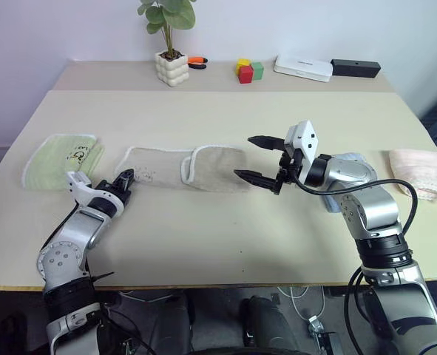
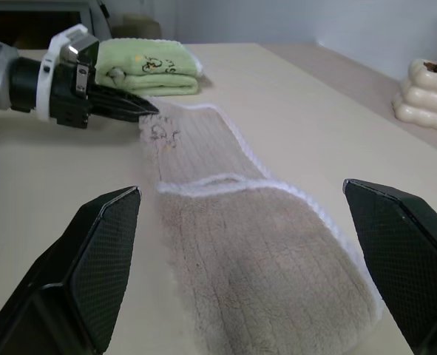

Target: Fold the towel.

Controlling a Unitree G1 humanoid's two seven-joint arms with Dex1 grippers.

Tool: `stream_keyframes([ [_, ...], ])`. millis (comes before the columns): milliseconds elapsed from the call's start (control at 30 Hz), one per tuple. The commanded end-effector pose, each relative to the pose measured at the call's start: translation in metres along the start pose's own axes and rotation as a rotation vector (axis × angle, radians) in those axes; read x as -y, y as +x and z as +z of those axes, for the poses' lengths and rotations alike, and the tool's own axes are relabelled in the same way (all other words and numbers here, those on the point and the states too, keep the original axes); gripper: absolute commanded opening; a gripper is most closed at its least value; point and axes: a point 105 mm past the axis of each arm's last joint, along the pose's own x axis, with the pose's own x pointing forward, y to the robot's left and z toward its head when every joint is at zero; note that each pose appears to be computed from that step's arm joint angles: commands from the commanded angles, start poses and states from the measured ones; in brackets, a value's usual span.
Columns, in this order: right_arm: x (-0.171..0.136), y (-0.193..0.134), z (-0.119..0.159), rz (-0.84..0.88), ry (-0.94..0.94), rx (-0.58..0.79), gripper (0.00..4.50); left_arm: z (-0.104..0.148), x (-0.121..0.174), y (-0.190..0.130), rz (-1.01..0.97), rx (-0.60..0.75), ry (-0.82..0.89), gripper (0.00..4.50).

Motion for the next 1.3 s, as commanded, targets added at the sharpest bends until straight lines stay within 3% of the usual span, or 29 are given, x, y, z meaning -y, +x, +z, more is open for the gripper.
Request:
stream_keyframes([
  [33, 0.009, -0.033, 0.008, 0.015, -0.063, -0.033, 4.5, 0.0, 0.022, -0.004, -0.094, -0.007, 0.081, 0.04],
  [267, 0.019, -0.072, 0.002, -0.001, -0.039, -0.089, 4.5, -0.014, 0.082, 0.003, -0.382, -0.11, 0.428, 0.04],
  [400, 0.023, -0.07, 0.003, -0.041, -0.055, -0.081, 4.5, -0.04, 0.109, 0.012, -0.586, -0.215, 0.671, 0.04],
  [533, 0.024, -0.069, 0.004, -0.062, -0.061, -0.078, 4.5, -0.072, 0.119, 0.029, -0.703, -0.322, 0.795, 0.04],
  [900, 0.031, -0.087, 0.005, -0.144, -0.08, -0.1, 4.5, -0.165, 0.122, 0.054, -0.849, -0.554, 0.911, 0.04],
  [1067, 0.029, -0.089, 0.005, -0.161, -0.081, -0.103, 4.5, -0.178, 0.106, 0.056, -0.825, -0.633, 0.969, 0.04],
  [1200, 0.028, -0.088, 0.007, -0.169, -0.085, -0.098, 4.5, -0.178, 0.098, 0.06, -0.773, -0.654, 0.912, 0.04],
  [1300, 0.028, -0.086, 0.006, -0.17, -0.084, -0.095, 4.5, -0.181, 0.095, 0.059, -0.761, -0.66, 0.917, 0.86],
])
